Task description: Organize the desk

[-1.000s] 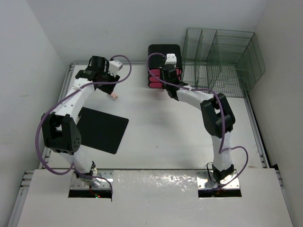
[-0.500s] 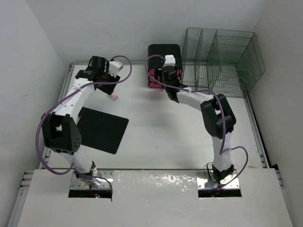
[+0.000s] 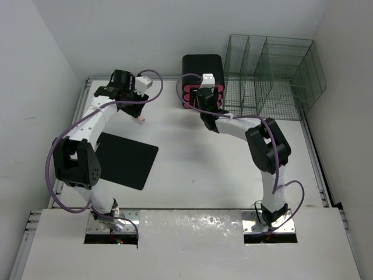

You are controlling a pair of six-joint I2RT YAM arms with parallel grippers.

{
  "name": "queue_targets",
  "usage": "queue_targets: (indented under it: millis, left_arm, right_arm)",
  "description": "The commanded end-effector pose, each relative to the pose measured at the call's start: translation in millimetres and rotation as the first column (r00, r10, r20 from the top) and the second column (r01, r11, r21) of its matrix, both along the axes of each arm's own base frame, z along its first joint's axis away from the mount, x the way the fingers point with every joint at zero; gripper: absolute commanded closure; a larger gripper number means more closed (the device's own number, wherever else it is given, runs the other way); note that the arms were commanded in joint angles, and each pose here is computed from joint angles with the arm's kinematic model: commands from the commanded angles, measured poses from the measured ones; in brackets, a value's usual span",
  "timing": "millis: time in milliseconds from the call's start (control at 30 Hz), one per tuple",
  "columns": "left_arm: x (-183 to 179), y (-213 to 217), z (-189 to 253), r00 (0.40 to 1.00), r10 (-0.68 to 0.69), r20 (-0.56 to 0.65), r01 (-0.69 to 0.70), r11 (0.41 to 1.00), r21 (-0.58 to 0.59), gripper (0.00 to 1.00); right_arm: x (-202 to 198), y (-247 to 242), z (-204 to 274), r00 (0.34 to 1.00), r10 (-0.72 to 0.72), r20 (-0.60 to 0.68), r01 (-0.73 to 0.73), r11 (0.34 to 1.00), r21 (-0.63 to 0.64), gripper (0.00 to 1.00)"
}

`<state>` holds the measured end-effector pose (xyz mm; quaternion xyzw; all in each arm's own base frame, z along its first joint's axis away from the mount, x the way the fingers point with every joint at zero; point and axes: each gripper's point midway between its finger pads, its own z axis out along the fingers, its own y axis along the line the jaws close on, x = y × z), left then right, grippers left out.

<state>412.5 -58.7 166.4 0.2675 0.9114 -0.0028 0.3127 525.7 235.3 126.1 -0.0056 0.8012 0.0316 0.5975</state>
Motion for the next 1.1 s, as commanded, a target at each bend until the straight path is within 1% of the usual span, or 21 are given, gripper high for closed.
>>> queue_targets:
  millis: [0,133,200,233,300,433,467,567,633,733,767,800,867,933,967,1000,1033,1067]
  left_arm:
    - [10.0,-1.3,18.5,0.998,-0.014,0.057,0.014,1.000,-0.012,0.54]
    - [9.9,-2.4,18.6,0.998,-0.016,0.056,0.017,1.000,-0.018,0.54]
    - [10.0,-2.7,18.0,0.998,-0.018,0.054,0.019,1.000,-0.018,0.54]
    - [9.9,-2.7,17.9,0.998,-0.018,0.054,0.019,1.000,-0.018,0.54]
    - [9.5,-2.6,18.4,0.998,-0.019,0.055,0.020,1.000,-0.017,0.54]
    - [8.6,-2.6,19.9,0.998,-0.023,0.057,0.024,1.000,-0.016,0.54]
    - [8.7,-1.9,20.3,0.998,-0.022,0.057,0.023,1.000,-0.016,0.54]
    - [8.2,-3.6,19.2,0.998,-0.028,0.052,0.029,0.999,-0.020,0.54]
    - [7.6,-4.5,17.9,0.998,-0.034,0.047,0.035,0.999,-0.022,0.54]
    - [7.0,-4.6,17.1,0.998,-0.036,0.044,0.037,0.999,-0.022,0.54]
    - [7.3,-4.6,17.7,0.998,-0.036,0.046,0.037,0.999,-0.022,0.54]
    - [7.3,-4.6,17.7,0.998,-0.036,0.046,0.037,0.999,-0.022,0.54]
    - [7.0,-4.5,17.5,0.998,-0.037,0.045,0.038,0.999,-0.021,0.54]
    - [6.6,-4.2,17.9,0.998,-0.036,0.045,0.037,0.999,-0.020,0.54]
    - [6.5,-4.2,18.6,0.998,-0.036,0.046,0.037,0.999,-0.020,0.54]
    - [6.5,-3.9,18.6,0.998,-0.035,0.047,0.036,0.999,-0.019,0.54]
    - [6.9,-4.0,18.8,0.998,-0.035,0.048,0.036,0.999,-0.019,0.54]
    - [6.9,-3.9,18.8,0.998,-0.036,0.048,0.037,0.999,-0.018,0.54]
  right_arm:
    - [17.4,-8.8,11.9,0.993,-0.106,0.045,0.106,0.994,0.014,0.30]
    - [23.1,-18.4,3.9,0.981,-0.184,0.056,0.184,0.983,0.012,0.32]
    - [28.6,-15.7,7.1,0.980,-0.184,0.077,0.183,0.983,0.021,0.35]
    - [31.0,-12.4,-1.3,0.983,-0.171,0.065,0.171,0.985,0.010,0.36]
    - [36.3,-7.4,-0.5,0.985,-0.164,0.058,0.164,0.986,0.003,0.38]
    - [40.8,-8.9,-8.2,0.981,-0.186,0.055,0.186,0.983,0.000,0.40]
    - [41.6,-8.9,-10.7,0.981,-0.189,0.054,0.189,0.982,-0.002,0.42]
    - [43.8,-9.4,-12.8,0.978,-0.202,0.053,0.203,0.979,-0.010,0.46]
    - [45.7,-12.2,-11.5,0.974,-0.218,0.056,0.219,0.975,-0.019,0.46]
    - [45.3,-15.2,-12.9,0.970,-0.237,0.061,0.239,0.971,-0.026,0.56]
    - [45.5,-16.2,-14.1,0.969,-0.239,0.059,0.241,0.970,-0.027,0.64]
    - [45.3,-16.2,-14.8,0.969,-0.239,0.058,0.241,0.970,-0.025,0.67]
    - [44.8,-16.0,-15.0,0.968,-0.243,0.054,0.244,0.970,-0.015,0.76]
    - [42.0,-15.3,-16.9,0.970,-0.238,0.047,0.239,0.971,-0.010,0.83]
    - [40.6,-14.9,-17.0,0.971,-0.235,0.043,0.235,0.972,-0.005,0.89]
    - [36.1,-16.9,-24.3,0.972,-0.233,0.027,0.233,0.972,-0.002,0.92]
    - [33.6,-14.7,-18.3,0.976,-0.218,0.028,0.217,0.976,0.019,0.98]
    - [26.4,-15.3,-27.0,0.978,-0.209,0.007,0.209,0.978,0.021,1.00]
